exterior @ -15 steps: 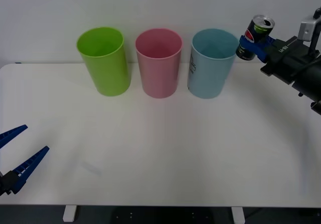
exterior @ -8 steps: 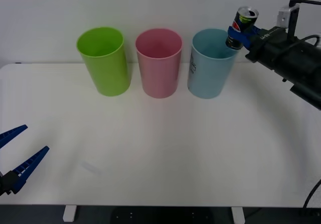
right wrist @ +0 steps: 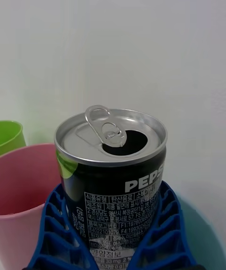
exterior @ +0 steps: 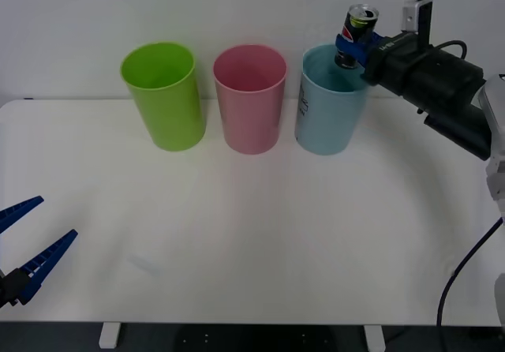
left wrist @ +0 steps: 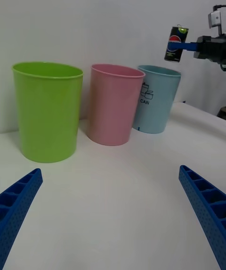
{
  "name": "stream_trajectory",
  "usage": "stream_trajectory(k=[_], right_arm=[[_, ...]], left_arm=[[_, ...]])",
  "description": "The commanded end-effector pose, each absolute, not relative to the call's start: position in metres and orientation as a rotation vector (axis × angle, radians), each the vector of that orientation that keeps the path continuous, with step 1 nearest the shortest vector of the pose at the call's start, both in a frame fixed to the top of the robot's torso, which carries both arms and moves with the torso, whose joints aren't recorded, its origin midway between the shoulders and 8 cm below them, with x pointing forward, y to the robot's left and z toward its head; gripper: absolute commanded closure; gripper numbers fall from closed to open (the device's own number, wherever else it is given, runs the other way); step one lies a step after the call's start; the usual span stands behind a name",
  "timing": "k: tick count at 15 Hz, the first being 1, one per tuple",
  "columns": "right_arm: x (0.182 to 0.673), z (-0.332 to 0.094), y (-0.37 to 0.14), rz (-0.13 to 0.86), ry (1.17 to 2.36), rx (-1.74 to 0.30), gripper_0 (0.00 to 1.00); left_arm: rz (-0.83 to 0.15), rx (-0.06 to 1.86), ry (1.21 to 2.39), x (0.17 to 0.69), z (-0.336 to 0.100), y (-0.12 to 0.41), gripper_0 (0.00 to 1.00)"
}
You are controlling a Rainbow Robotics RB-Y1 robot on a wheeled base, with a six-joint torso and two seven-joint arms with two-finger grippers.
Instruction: Grasp the object on the table and drop it into the matching bin: aluminum can to the light blue bin, PET bottle to the pink bin.
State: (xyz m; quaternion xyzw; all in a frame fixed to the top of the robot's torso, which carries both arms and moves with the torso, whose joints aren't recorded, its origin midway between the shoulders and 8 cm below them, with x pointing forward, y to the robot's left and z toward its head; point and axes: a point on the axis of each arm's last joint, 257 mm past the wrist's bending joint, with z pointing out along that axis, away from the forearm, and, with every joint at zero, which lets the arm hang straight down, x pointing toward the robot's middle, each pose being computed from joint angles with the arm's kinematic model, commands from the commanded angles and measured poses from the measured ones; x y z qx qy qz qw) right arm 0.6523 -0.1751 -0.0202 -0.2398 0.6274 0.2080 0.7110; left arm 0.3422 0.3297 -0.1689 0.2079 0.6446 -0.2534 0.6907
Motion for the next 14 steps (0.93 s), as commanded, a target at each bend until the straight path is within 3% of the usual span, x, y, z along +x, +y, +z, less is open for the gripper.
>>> stream_trajectory(k=[1, 8, 9, 10, 11, 12, 14], right_arm=[[0.664, -0.019, -0.171, 0.436, 1.395, -0.509, 1.0], [0.668, -0.021, -0.161, 0.423, 1.39, -0.5, 1.0], [0.668, -0.02, -0.162, 0.42, 1.388, -0.5, 0.96], [0.668, -0.02, -0.163, 0.416, 1.387, -0.499, 0.76], [0.668, -0.019, -0.163, 0.412, 1.383, -0.504, 0.35], [0.668, -0.02, -0.164, 0.405, 1.383, -0.507, 0.06], [0.668, -0.019, -0.166, 0.396, 1.378, -0.509, 0.0]], left_arm=[[-0.567, 0.465, 1.441, 0.342, -0.169, 0.33, 0.0], [-0.567, 0.465, 1.441, 0.342, -0.169, 0.33, 0.0], [-0.567, 0.465, 1.441, 0.342, -0.169, 0.33, 0.0], [-0.567, 0.465, 1.441, 0.342, -0.169, 0.33, 0.0], [-0.567, 0.465, 1.441, 0.342, -0.169, 0.33, 0.0], [-0.567, 0.465, 1.441, 0.342, -0.169, 0.33, 0.0], [-0.567, 0.465, 1.441, 0.342, -0.169, 0.33, 0.0]])
